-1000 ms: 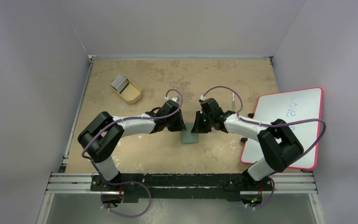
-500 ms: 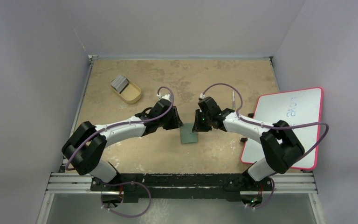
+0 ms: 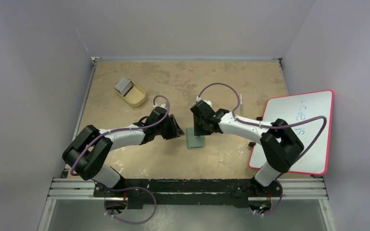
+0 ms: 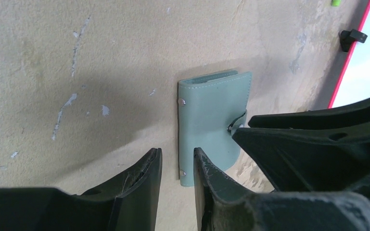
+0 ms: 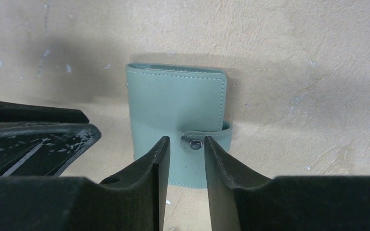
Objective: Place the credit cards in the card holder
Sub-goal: Close the card holder at the center of the board.
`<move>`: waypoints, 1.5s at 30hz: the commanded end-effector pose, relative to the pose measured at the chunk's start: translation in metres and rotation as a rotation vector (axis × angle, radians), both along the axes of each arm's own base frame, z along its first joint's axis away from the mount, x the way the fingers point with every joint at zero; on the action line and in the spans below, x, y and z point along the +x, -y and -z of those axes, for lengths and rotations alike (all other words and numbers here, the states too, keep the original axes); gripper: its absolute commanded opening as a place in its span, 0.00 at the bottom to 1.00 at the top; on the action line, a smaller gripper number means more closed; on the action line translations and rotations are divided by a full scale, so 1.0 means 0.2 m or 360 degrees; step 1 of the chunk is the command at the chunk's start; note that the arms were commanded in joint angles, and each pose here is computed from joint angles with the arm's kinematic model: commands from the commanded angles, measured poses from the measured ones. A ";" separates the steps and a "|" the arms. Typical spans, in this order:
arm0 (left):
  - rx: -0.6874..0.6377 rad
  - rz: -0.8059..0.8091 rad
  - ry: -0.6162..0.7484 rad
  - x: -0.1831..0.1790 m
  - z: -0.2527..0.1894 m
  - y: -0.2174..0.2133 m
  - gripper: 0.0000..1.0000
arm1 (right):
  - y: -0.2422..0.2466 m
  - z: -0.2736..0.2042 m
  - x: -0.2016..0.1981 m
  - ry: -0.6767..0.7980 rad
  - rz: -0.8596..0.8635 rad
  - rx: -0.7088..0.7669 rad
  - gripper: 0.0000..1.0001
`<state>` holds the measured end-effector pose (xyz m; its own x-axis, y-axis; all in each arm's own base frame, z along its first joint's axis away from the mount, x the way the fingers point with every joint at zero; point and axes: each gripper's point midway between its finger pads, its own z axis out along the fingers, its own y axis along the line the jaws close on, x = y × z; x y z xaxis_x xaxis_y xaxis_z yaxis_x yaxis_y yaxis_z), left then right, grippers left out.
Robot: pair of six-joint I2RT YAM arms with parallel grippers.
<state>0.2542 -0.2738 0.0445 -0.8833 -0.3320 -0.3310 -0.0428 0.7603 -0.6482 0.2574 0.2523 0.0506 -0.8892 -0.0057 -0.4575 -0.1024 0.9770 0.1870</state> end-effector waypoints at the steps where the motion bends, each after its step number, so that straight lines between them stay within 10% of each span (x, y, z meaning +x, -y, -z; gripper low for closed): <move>1: -0.0136 0.0017 0.0070 0.04 -0.09 0.05 0.29 | 0.00 -0.02 0.02 0.0034 0.0043 -0.0096 0.37; 27: -0.0129 0.0050 0.0046 0.01 -0.03 0.05 0.26 | 0.06 0.00 -0.02 0.0058 0.0113 -0.0279 0.01; 45: -0.0167 0.0111 -0.0034 0.01 0.09 0.12 0.25 | -0.05 0.01 -0.04 0.0045 -0.0030 -0.0060 0.05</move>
<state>0.2500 -0.2898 0.0237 -0.9132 -0.3025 -0.2729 -0.0276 0.7143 -0.6993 0.2473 0.2541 0.0420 -0.8836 -0.0368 -0.4667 -0.0960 0.9900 0.1037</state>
